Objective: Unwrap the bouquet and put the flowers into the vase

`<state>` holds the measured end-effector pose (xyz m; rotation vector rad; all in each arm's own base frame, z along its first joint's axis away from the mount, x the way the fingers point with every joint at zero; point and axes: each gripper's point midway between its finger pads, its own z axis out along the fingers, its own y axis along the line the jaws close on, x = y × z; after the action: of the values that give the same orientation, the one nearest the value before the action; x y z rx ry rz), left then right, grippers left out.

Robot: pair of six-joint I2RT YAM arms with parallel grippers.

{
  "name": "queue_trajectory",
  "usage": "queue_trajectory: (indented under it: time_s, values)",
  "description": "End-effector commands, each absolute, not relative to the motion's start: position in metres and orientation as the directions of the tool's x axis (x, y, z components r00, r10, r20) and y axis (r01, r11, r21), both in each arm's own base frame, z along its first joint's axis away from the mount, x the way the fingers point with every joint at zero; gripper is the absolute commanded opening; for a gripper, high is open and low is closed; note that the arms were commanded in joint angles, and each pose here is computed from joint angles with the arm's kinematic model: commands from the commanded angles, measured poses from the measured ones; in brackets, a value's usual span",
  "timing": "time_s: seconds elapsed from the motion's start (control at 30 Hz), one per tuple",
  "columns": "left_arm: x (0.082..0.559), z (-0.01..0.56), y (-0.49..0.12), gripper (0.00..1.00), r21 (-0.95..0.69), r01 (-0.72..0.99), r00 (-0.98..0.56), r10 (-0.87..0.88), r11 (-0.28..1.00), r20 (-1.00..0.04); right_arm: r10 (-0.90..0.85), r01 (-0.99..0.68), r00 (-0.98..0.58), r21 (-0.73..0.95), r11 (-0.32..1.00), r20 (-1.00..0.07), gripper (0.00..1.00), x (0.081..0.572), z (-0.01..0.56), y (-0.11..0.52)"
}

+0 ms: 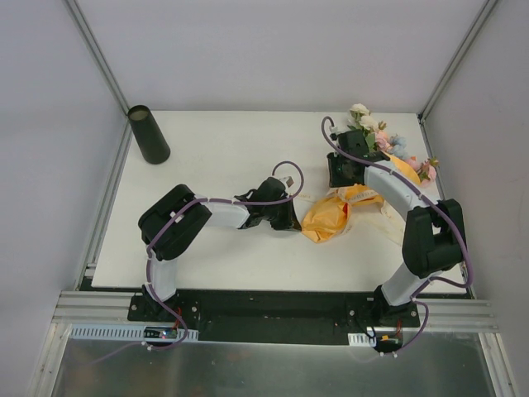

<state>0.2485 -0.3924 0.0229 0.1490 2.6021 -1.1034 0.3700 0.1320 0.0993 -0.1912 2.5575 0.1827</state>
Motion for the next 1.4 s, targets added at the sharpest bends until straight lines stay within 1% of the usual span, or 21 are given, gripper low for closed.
queue_trajectory:
  time_s: [0.0, 0.1, 0.23, 0.3, 0.5, 0.77, 0.87, 0.93, 1.03, 1.17, 1.27, 1.37]
  values:
    - [0.243, 0.007, -0.387, 0.00, -0.651, 0.193, -0.955, -0.011, 0.734, -0.296, -0.212, -0.221, -0.815, -0.050, 0.974, -0.539, 0.32, 0.364, 0.102, 0.115]
    - [0.243, 0.007, -0.386, 0.00, -0.649, 0.193, -0.955, -0.012, 0.735, -0.298, -0.294, -0.279, -0.808, -0.109, 0.954, -0.510, 0.35, 0.358, 0.097, 0.106]
    - [0.244, 0.007, -0.386, 0.00, -0.651, 0.191, -0.955, -0.014, 0.734, -0.297, -0.374, -0.397, -0.772, -0.070, 0.915, -0.514, 0.36, 0.349, 0.096, 0.117]
    - [0.242, 0.007, -0.386, 0.00, -0.651, 0.192, -0.955, -0.012, 0.734, -0.295, -0.418, -0.440, -0.747, -0.087, 0.894, -0.518, 0.36, 0.348, 0.095, 0.117]
    - [0.243, 0.008, -0.386, 0.00, -0.652, 0.191, -0.955, -0.015, 0.734, -0.298, -0.489, -0.467, -0.718, -0.178, 0.866, -0.495, 0.35, 0.352, 0.088, 0.103]
    - [0.243, 0.007, -0.386, 0.00, -0.656, 0.187, -0.956, -0.017, 0.731, -0.292, -0.492, -0.473, -0.691, -0.184, 0.862, -0.529, 0.31, 0.361, 0.081, 0.110]
    - [0.243, 0.008, -0.387, 0.00, -0.657, 0.190, -0.955, -0.017, 0.730, -0.295, -0.493, -0.469, -0.684, -0.194, 0.862, -0.538, 0.25, 0.363, 0.079, 0.112]
    - [0.242, 0.008, -0.387, 0.00, -0.657, 0.190, -0.955, -0.017, 0.730, -0.295, -0.494, -0.457, -0.662, -0.219, 0.862, -0.563, 0.14, 0.369, 0.083, 0.112]
    - [0.243, 0.007, -0.385, 0.00, -0.654, 0.183, -0.955, -0.023, 0.734, -0.294, -0.501, -0.447, -0.625, -0.253, 0.858, -0.598, 0.01, 0.373, 0.093, 0.116]
    - [0.240, 0.001, -0.385, 0.00, -0.653, 0.158, -0.962, -0.035, 0.741, -0.272, -0.509, -0.394, -0.542, -0.333, 0.857, -0.668, 0.00, 0.381, 0.122, 0.122]
    - [0.239, -0.002, -0.386, 0.00, -0.656, 0.156, -0.963, -0.034, 0.739, -0.268, -0.502, -0.360, -0.476, -0.361, 0.860, -0.722, 0.00, 0.384, 0.132, 0.125]
    - [0.237, -0.002, -0.386, 0.00, -0.655, 0.159, -0.963, -0.029, 0.739, -0.268, -0.507, -0.325, -0.443, -0.394, 0.860, -0.740, 0.00, 0.386, 0.136, 0.123]
